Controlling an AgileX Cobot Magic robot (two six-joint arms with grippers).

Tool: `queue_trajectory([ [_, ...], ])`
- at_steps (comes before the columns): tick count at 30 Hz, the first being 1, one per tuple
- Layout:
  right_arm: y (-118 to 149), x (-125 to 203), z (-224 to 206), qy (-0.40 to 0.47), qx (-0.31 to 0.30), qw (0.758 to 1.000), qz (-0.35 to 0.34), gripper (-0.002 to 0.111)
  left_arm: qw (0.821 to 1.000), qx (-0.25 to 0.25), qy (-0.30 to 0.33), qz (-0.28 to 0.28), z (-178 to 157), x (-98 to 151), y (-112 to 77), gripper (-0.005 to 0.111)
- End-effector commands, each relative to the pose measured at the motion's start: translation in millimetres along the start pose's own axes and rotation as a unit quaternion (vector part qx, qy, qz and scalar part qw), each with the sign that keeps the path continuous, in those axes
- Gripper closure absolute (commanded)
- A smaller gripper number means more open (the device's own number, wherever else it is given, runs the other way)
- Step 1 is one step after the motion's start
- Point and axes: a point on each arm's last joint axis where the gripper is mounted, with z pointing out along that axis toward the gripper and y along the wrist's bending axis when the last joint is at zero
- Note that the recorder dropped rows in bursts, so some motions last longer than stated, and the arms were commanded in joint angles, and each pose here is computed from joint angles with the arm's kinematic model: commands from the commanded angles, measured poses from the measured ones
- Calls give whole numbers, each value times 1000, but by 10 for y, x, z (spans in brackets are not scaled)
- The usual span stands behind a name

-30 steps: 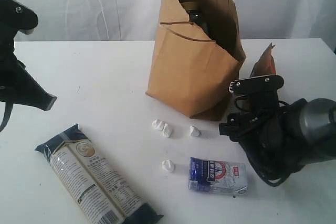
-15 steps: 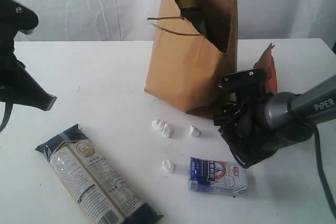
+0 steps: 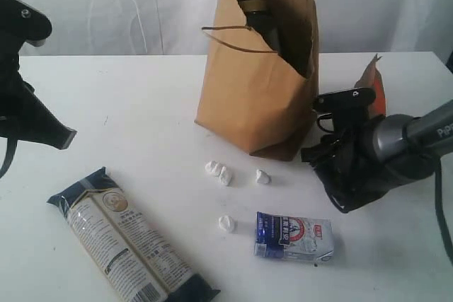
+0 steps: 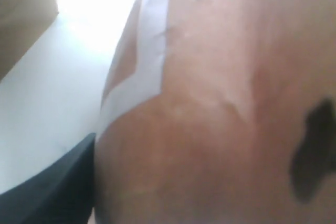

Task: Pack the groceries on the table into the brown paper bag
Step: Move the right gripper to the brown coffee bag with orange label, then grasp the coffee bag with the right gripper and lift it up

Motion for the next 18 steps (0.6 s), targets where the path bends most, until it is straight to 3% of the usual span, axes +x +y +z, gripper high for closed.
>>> queue_trajectory([
  [1, -140, 13, 122, 24, 8, 999, 21, 83, 1000, -2, 4, -3, -16, 27, 13, 107],
  [5, -190, -7, 117, 32, 13, 999, 40, 108, 1000, 1, 7, -7, -16, 32, 6, 107],
  [11, -366, 10, -79, 48, 2, 996, 70, 108, 1000, -9, 21, -8, -17, 58, 24, 107],
  [18, -696, 97, -276, 81, -122, 987, 71, 108, 997, -43, 67, -7, -28, 141, 86, 107],
])
